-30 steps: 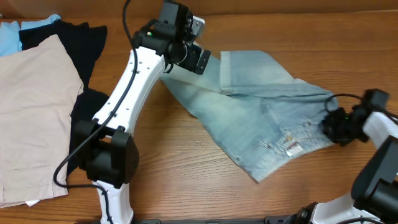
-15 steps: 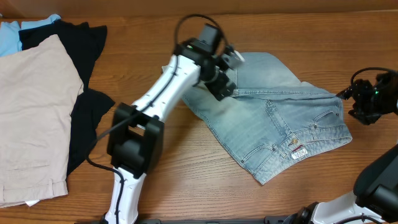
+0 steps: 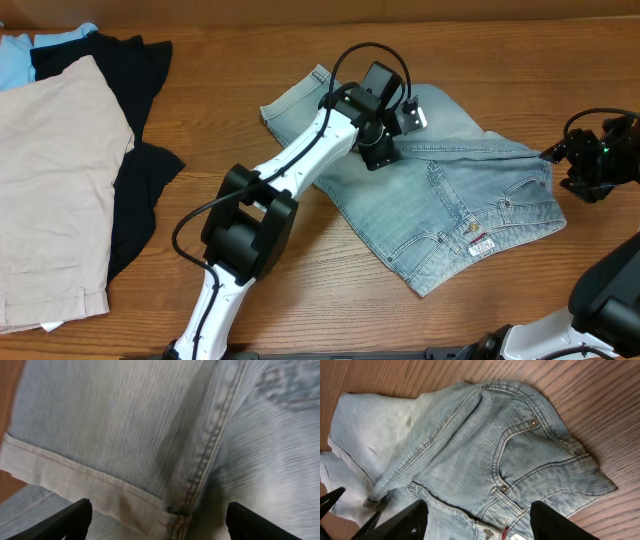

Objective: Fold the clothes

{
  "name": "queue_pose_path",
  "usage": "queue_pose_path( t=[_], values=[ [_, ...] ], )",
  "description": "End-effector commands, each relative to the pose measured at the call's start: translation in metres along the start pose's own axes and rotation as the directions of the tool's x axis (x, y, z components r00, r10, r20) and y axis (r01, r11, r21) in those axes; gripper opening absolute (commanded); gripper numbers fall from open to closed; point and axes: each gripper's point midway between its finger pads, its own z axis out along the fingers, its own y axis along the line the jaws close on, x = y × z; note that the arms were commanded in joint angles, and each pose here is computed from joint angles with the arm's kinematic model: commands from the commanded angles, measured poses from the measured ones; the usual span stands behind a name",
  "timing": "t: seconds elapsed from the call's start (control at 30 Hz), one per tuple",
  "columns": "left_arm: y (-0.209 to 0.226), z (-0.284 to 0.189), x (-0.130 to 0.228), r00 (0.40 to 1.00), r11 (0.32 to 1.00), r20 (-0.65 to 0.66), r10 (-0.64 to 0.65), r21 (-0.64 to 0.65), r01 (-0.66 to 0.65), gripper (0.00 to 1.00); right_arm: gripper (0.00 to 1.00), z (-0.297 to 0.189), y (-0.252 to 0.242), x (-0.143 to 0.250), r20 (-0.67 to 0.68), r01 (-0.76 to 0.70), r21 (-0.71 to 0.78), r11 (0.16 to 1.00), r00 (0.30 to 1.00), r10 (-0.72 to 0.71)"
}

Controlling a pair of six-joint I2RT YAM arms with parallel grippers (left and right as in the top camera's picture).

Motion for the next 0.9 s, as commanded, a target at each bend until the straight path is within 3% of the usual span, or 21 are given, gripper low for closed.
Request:
queue_pose_path(
  t=[0.0, 0.13, 0.33, 0.43, 0.63, 0.87],
  values=[
    [0.002, 0.006, 0.005, 0.999, 0.999, -0.012, 0.052, -0.001, -0.052, 0.86, 0.7, -0.008, 0.006, -0.006, 0.029, 0.033, -0.011, 0.999, 0.999, -0.032],
    [0.003, 0.006, -0.003, 0.998, 0.998, 0.024, 0.066, -0.001, -0.066, 0.82, 0.7, -0.008, 0.006, -0.006, 0.029, 0.033, -0.012, 0.999, 0.999, -0.032],
    [-0.011, 0.007, -0.01, 0.995, 0.995, 0.076, 0.064, 0.075, -0.069, 0.55, 0.7, -0.008, 0.006, -0.006, 0.028, 0.033, -0.012, 0.999, 0.999, -0.032],
    [-0.014, 0.012, -0.006, 0.996, 0.994, 0.064, 0.059, 0.09, -0.065, 0.58, 0.7, -0.008, 0.006, -0.006, 0.029, 0.033, -0.011, 0.999, 0.999, -0.033],
    [-0.014, 0.016, -0.005, 0.996, 0.994, 0.064, 0.06, 0.088, -0.065, 0.76, 0.7, -0.008, 0.005, -0.006, 0.029, 0.033, -0.011, 0.999, 0.999, -0.033],
    [-0.008, 0.035, 0.012, 0.998, 0.996, 0.002, 0.069, 0.054, -0.069, 0.64, 0.71, -0.008, -0.001, -0.005, 0.028, 0.055, 0.026, 0.998, 0.998, -0.055]
  ],
)
